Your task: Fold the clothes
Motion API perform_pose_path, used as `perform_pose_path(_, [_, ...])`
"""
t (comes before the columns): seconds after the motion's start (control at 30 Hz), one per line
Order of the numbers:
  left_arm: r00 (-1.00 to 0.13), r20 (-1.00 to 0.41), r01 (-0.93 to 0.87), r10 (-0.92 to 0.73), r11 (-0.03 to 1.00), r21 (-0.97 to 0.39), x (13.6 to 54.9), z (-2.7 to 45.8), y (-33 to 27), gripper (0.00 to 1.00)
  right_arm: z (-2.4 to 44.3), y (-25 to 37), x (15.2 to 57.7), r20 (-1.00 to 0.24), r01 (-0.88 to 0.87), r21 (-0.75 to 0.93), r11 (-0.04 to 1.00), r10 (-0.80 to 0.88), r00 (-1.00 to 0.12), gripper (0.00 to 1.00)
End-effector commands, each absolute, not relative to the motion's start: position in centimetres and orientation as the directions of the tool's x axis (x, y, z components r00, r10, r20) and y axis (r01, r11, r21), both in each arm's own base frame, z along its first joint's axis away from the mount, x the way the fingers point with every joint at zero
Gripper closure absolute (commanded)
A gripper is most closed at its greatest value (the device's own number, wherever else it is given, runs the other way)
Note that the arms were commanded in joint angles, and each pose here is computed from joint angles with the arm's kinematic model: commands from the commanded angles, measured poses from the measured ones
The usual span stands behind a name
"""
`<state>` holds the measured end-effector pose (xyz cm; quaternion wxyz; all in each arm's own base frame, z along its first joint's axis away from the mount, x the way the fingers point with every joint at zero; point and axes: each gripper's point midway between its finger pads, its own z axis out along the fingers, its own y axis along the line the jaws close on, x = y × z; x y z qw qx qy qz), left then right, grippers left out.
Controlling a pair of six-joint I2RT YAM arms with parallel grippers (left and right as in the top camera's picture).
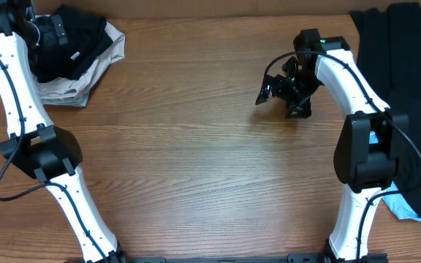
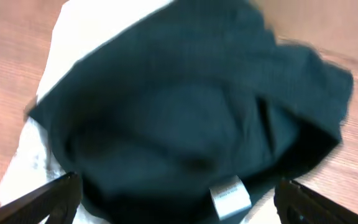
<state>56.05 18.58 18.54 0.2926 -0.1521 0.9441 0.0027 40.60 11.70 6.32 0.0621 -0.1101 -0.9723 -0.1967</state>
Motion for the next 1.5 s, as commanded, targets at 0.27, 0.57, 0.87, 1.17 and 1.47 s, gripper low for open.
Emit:
perform_pose_path(0.27, [-0.749,-0.662,-0.079,-0.029,0.996,0.045,61.9,10.5,17.6,0.0,8.0,12.1,41.1,0.122,0.219,0.395,0.892,0.185,-0.975,0.0])
perform_pose_path(0.57, [-0.824,-0.559,-0.185,-0.096,0.977,0.105,56.6,-2.6,21.1,0.0,8.0,12.1,41.2,0.121,0.218,0.395,0.893,0.184,-0.975,0.0])
perform_pose_path(0.87, [-0.715,-0.689,-0.247,-0.118,0.965,0.09,60.0,6.1,23.0,0.0,9.3,11.7,42.1,0.084,0.204,0.397,0.895,0.186,-0.979,0.0])
perform_pose_path(1.17, [-0.51,-0.855,-0.295,-0.089,0.952,0.077,59.4,29.0,22.7,0.0,25.8,6.3,45.4,-0.303,0.143,0.253,0.957,0.219,-0.928,0.0])
perform_pose_path(1.47, [-0.428,-0.889,-0.175,-0.162,0.98,-0.094,55.2,38.6,15.6,0.0,41.3,6.9,41.2,-0.664,-0.015,0.317,0.948,0.211,-0.717,0.0])
